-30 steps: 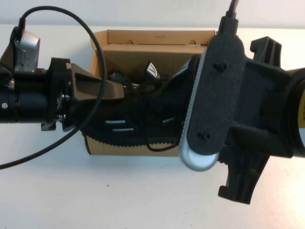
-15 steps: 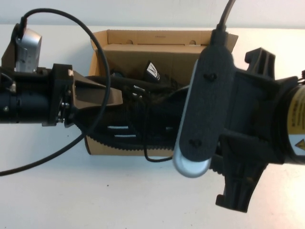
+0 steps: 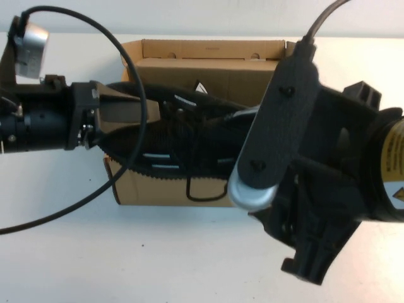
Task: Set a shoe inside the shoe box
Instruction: Place the shoe in the shoe box
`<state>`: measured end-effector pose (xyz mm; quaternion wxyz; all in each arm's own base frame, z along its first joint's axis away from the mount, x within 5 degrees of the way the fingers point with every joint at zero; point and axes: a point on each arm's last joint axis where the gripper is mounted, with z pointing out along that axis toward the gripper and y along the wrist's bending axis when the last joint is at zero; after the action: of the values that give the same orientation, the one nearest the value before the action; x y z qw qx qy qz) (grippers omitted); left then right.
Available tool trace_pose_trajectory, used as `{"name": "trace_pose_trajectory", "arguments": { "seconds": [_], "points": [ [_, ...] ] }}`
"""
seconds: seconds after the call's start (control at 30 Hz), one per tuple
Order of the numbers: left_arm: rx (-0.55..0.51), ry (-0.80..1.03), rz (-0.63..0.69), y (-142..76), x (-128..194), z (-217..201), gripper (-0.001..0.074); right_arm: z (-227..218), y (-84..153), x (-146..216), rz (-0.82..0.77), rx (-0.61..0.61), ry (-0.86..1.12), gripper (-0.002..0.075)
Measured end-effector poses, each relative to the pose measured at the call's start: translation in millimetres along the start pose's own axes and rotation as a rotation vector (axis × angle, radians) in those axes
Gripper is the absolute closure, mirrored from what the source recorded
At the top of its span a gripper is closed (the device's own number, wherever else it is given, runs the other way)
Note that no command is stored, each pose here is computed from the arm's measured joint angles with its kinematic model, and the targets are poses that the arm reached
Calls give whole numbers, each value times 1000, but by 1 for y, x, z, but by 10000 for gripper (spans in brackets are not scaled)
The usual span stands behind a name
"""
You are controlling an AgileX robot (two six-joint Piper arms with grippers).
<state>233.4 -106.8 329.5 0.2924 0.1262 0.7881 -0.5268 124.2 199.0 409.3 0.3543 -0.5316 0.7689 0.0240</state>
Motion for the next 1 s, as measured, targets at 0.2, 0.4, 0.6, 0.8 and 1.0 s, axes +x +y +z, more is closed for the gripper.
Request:
{"name": "trace_pose_trajectory", "arguments": {
  "seconds": [0.2, 0.4, 0.6, 0.8, 1.0],
  "points": [
    [-81, -96, 49, 7, -9, -1, 600, -5, -9, -4, 199, 80, -82, 202],
    [-112, -125, 83, 10, -12, -1, 600, -20, -17, -15, 478, 74, -190, 202],
    [-120, -125, 160, 10, -12, -1, 600, -35, -48, -19, 748, 25, -262, 202],
    [-124, -129, 184, 11, -13, -1, 600, -30, -69, -12, 963, -190, -247, 202],
    [-116, -142, 202, 10, -14, -1, 600, 2, -82, -13, 1073, -390, -153, 202]
  ]
}}
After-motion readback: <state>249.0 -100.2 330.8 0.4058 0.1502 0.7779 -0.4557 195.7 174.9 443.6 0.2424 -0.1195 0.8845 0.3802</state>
